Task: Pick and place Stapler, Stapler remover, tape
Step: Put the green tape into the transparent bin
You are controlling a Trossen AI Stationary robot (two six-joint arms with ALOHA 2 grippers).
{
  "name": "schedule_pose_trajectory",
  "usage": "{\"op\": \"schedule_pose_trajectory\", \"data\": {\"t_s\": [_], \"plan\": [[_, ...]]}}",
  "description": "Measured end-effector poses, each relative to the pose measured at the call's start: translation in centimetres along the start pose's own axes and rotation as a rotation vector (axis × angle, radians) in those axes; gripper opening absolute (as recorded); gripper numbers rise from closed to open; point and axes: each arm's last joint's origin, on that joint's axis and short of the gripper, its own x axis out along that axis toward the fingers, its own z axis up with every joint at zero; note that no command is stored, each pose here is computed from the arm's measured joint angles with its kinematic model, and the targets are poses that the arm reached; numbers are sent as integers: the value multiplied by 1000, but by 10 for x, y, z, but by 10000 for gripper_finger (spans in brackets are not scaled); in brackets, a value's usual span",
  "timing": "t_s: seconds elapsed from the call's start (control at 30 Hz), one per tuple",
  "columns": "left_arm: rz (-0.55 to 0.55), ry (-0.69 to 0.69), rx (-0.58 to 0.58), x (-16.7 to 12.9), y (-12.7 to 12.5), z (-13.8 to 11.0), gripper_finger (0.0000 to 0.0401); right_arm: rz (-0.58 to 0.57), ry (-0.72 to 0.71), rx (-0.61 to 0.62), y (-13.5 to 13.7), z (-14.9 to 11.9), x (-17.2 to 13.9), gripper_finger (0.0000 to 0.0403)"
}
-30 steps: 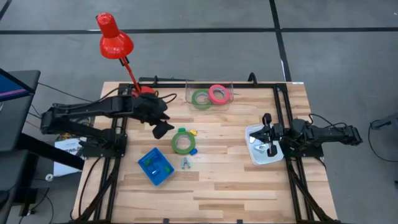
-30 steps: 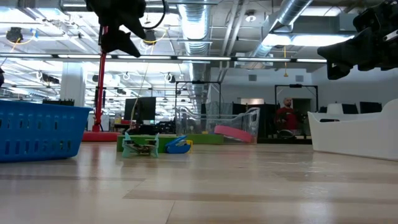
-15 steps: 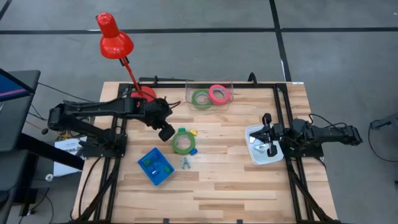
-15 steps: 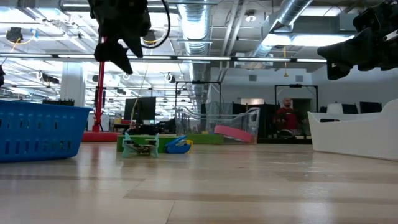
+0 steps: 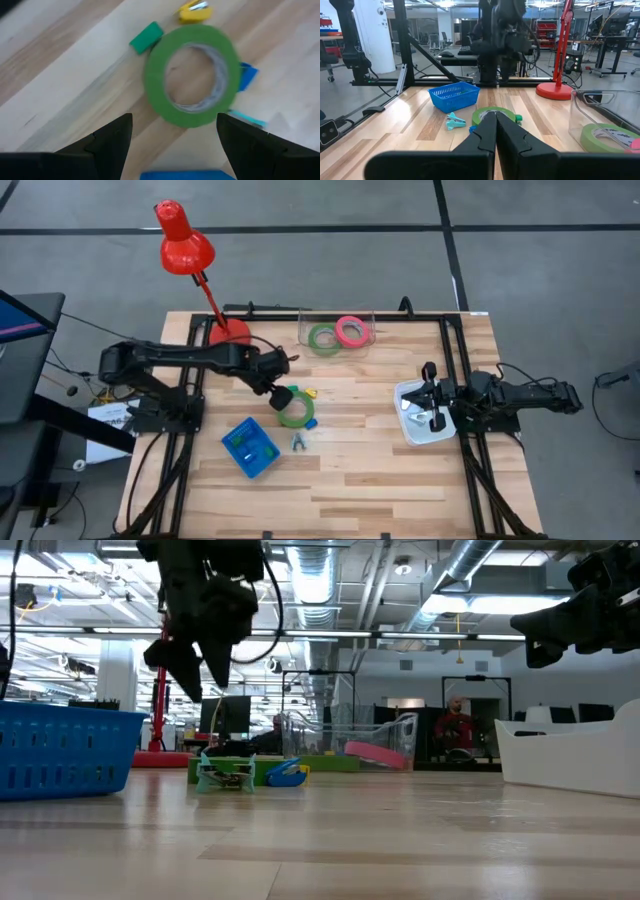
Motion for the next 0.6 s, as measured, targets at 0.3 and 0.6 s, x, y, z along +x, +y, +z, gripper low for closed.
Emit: {"op": "schedule_pose_trajectory", "data": {"t_s": [0.3, 0.6], "plan": [[128, 54, -8, 34, 0, 4, 280, 0, 0, 0, 0, 0, 0, 0], [218, 60, 8, 59, -2, 5, 280, 0, 0, 0, 0, 0, 0, 0]]}}
